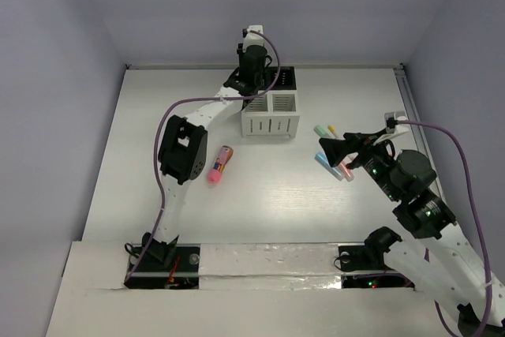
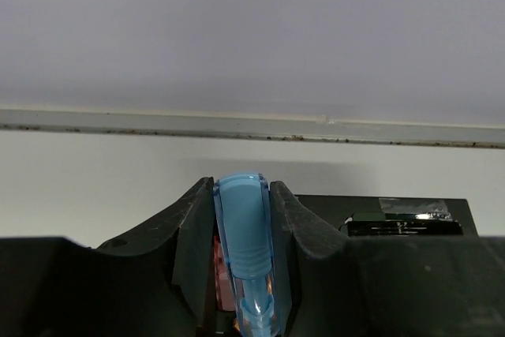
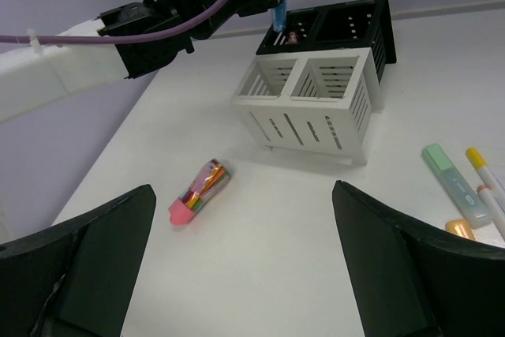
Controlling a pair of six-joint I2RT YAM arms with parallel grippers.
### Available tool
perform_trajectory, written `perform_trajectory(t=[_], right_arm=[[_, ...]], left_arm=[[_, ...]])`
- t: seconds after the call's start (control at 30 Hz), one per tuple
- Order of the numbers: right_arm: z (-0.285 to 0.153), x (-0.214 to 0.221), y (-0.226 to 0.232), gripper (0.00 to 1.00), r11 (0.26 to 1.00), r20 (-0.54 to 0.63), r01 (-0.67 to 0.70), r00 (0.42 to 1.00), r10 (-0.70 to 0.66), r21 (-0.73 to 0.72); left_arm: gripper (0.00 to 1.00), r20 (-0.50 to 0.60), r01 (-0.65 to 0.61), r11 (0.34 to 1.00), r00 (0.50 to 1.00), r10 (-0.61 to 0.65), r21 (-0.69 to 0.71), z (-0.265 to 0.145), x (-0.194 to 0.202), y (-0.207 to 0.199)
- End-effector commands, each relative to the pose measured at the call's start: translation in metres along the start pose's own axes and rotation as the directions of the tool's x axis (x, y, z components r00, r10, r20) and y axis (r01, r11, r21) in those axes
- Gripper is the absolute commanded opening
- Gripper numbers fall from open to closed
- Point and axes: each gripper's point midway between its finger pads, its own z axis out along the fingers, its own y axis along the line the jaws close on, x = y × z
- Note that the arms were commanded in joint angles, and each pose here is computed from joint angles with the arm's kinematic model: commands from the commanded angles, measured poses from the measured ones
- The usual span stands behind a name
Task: Sort the stationery into containers
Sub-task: Place the stationery in the storage box.
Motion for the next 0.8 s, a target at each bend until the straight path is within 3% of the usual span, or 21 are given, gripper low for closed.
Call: perform_trajectory(t=[0.0,0.4,0.53,0.63,0.77], right_arm=[[0.005,-0.009,0.009,1.00,0.999,0.038,-0.013,0.999,0.015,-0.043],[0.011,-0.002,0.008,1.00,0.999,0.021,-0.011,1.000,0.012,-0.041],[0.013,0.000,0.007,1.00,0.999,0.013,-0.010,1.000,0.011,-0.034],[0.015,0.003,0.006,1.00,0.999,0.004,-0.010,1.000,0.010,-0.031],[0.016,0.004,0.005,1.00,1.000,0.000,-0.010,1.000,0.010,-0.029]], left_arm=[[0.09,0.097,0.047,0.999,0.994,-0.048,0.018,0.003,-0.035,-0.004],[0.16,0.079,0.056,0.998,0.995,-0.059,0.038,0.005,-0.023,-0.008],[0.45,0.077,0.060,0.997,0.995,-0.064,0.050,0.001,-0.023,-0.007],[0.58,0.083,0.065,0.997,0.994,-0.069,0.050,-0.003,-0.028,-0.006],[0.61,0.093,0.085,0.994,0.991,-0.092,0.073,-0.009,-0.041,-0.009]])
